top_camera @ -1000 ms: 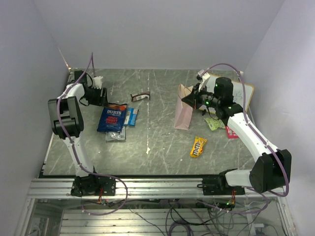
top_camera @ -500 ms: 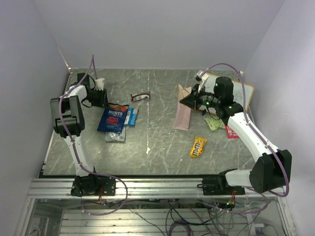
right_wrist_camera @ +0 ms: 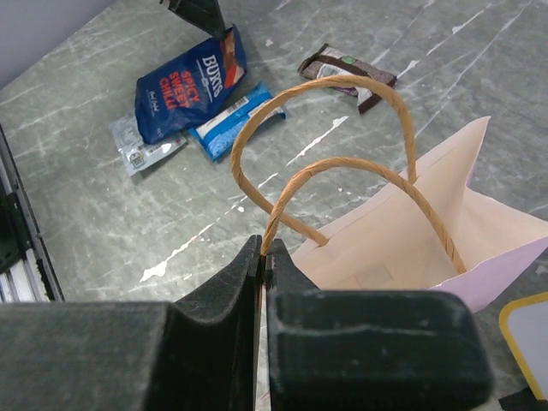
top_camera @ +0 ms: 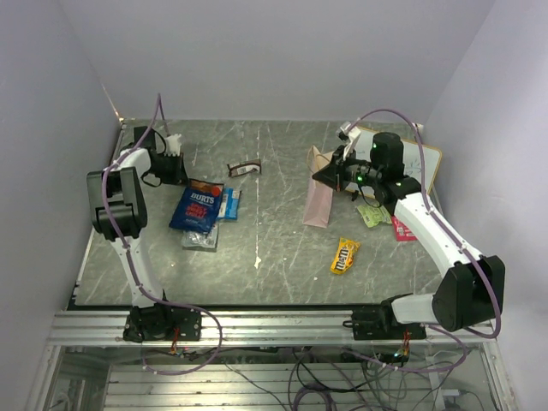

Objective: Place the snacks into the paper bag
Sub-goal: Pick up the snack from the center of the board.

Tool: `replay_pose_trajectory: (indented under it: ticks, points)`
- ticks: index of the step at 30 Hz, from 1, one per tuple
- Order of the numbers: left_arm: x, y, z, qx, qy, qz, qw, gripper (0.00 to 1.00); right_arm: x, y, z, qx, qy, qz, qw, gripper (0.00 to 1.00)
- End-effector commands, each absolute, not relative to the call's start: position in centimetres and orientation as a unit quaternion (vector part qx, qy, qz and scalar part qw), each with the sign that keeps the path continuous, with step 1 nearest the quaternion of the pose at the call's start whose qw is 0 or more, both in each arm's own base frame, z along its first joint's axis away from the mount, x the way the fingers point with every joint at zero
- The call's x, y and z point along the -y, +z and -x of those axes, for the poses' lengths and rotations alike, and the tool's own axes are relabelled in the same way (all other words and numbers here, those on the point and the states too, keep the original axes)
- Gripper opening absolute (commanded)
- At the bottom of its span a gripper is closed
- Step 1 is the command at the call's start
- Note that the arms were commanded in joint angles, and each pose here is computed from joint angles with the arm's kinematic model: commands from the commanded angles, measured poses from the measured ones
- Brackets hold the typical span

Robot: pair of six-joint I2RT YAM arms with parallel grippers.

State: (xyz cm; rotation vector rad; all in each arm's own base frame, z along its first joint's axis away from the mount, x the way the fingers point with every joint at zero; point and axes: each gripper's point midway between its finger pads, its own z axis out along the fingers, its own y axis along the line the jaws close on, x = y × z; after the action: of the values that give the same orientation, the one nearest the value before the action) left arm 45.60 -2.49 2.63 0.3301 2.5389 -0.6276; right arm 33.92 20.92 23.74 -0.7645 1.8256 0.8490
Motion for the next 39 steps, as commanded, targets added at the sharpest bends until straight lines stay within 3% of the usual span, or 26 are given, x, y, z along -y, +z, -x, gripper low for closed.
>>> replay_pose_trajectory:
  ticks: [1, 21, 31, 39]
  points:
    - [4.4, 9.5, -46.6, -0.897, -0.269, -0.155, 0.314, 0.07, -20.9, 25.3, -34.5, -0.737, 0.34, 0.322, 0.488, 0.0]
    - [8.6, 29.5, -41.7, -0.816, -0.264, -0.173, 0.484, 0.07, -22.7, 27.5, -35.8, -0.729, 0.357, 0.313, 0.494, 0.0]
    - [14.9, 31.7, -37.9, -0.783, -0.309, -0.242, 0.482, 0.07, -24.0, 26.7, -35.5, -0.724, 0.378, 0.331, 0.472, 0.0]
    - [19.1, 37.6, -34.5, -0.711, -0.357, -0.302, 0.525, 0.07, -26.0, 26.9, -34.3, -0.708, 0.408, 0.36, 0.452, 0.0]
